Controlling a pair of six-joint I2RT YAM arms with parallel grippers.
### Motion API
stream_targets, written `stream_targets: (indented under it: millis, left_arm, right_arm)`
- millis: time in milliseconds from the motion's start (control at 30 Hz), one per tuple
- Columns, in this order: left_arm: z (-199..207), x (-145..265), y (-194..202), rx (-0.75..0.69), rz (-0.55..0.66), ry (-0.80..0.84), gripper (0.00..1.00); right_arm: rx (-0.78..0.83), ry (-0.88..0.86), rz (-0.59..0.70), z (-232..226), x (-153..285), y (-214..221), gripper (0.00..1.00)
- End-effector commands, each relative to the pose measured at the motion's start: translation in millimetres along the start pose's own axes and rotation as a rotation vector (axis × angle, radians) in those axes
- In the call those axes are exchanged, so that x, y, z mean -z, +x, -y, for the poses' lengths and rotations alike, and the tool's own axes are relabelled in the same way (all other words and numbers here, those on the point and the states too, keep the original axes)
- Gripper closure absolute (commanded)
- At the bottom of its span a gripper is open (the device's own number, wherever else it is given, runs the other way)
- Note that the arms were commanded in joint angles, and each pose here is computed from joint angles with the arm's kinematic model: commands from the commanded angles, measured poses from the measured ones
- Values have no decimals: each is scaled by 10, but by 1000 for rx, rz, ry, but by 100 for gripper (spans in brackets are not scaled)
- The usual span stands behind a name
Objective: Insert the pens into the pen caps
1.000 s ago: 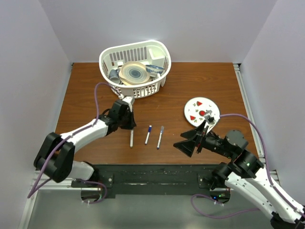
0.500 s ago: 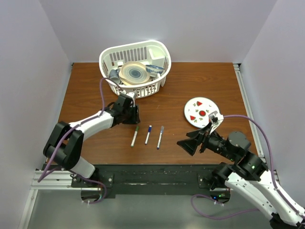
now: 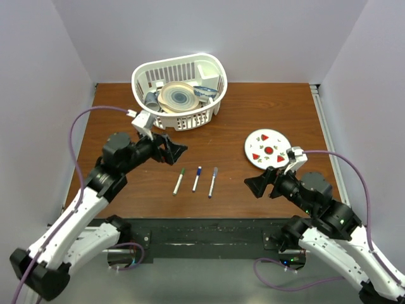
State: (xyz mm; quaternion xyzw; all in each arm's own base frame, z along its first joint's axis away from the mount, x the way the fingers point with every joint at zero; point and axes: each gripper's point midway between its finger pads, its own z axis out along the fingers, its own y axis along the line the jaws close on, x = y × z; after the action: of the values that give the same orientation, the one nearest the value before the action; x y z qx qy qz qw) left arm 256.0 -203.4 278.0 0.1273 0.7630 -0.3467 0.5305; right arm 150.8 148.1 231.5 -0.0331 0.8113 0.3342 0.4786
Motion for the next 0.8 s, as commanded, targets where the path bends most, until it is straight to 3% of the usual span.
stream_targets:
  millis: [0, 267, 767]
  left_arm:
    - [169, 158, 207, -30, -3, 130, 0]
    - [326, 463, 238, -34, 92, 212, 0]
    - [262, 519, 346, -67, 42, 180, 0]
  right_arm:
    - [-15, 64, 71, 36, 46, -241, 1]
    - [-22, 131, 52, 108, -91, -248, 1]
    - [-32, 86, 69, 16, -242, -274, 2]
